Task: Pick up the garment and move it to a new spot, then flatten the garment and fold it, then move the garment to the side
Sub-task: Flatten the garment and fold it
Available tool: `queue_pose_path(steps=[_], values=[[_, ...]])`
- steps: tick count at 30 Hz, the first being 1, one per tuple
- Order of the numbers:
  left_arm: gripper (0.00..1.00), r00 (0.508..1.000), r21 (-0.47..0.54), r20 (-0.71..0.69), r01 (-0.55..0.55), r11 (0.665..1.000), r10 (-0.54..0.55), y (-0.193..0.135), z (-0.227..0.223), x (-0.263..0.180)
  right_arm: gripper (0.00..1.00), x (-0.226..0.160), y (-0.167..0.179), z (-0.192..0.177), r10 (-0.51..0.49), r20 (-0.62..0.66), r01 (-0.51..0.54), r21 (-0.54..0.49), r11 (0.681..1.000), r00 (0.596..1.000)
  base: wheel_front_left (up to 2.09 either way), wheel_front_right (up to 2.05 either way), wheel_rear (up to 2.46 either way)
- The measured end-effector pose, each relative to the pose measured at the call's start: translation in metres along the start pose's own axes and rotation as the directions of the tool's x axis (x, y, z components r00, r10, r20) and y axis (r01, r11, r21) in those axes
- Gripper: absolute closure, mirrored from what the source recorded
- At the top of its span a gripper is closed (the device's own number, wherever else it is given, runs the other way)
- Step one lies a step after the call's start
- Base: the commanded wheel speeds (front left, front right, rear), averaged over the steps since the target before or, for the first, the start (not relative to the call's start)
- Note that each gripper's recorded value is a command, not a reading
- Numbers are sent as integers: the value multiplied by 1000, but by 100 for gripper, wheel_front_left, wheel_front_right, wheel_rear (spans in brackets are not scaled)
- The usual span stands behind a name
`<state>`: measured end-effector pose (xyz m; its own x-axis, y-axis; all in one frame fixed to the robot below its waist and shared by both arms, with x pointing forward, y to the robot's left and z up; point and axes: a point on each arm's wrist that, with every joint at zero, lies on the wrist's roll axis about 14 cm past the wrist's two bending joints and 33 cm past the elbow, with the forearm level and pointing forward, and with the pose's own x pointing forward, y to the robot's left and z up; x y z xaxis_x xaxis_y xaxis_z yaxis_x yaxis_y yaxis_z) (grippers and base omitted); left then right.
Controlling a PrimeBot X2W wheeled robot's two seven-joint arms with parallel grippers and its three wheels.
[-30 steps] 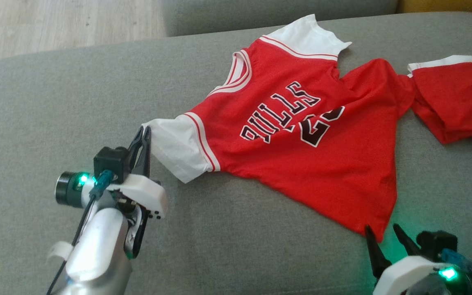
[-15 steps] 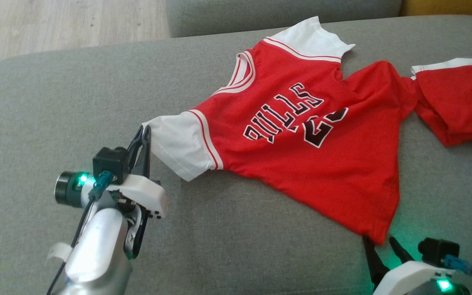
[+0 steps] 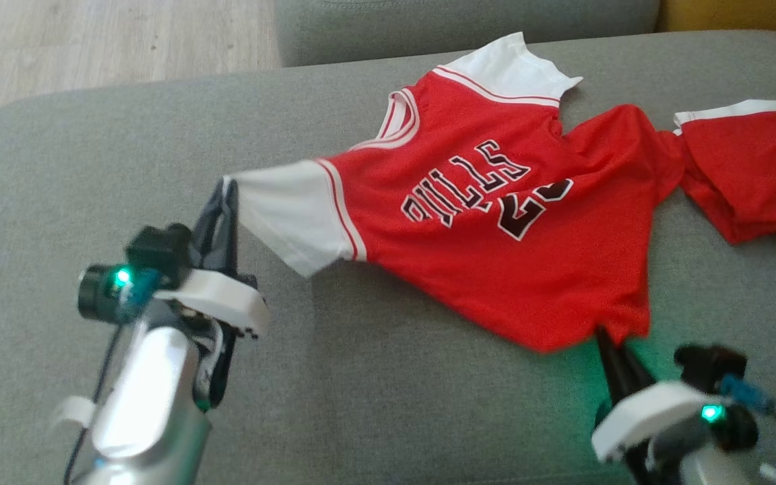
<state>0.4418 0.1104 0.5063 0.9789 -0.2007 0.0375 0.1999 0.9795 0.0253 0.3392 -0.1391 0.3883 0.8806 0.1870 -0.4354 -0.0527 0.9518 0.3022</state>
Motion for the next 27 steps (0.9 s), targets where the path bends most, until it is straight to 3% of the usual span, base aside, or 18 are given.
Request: queue_pose_path(steps=[6,11,15,25,27], values=[[100,987,-88,154,-27,996,41,11,52,5,100,6,21,103,66,282,-26,-143,989,957,0,0,0],[100,952,-152,301,-10,988,56,15,105,5,100,-12,42,194,163,487,-28,-274,961,858,0,0,0],[100,894,-177,443,15,984,66,17,160,-1,100,-36,57,251,242,589,-9,-370,929,772,0,0,0],[100,712,-156,699,62,986,66,12,269,-65,100,-108,105,306,380,690,-22,-467,884,617,0,0,0],[100,700,-151,712,66,986,62,12,276,-70,100,-111,106,305,379,688,-23,-466,885,618,0,0,0]])
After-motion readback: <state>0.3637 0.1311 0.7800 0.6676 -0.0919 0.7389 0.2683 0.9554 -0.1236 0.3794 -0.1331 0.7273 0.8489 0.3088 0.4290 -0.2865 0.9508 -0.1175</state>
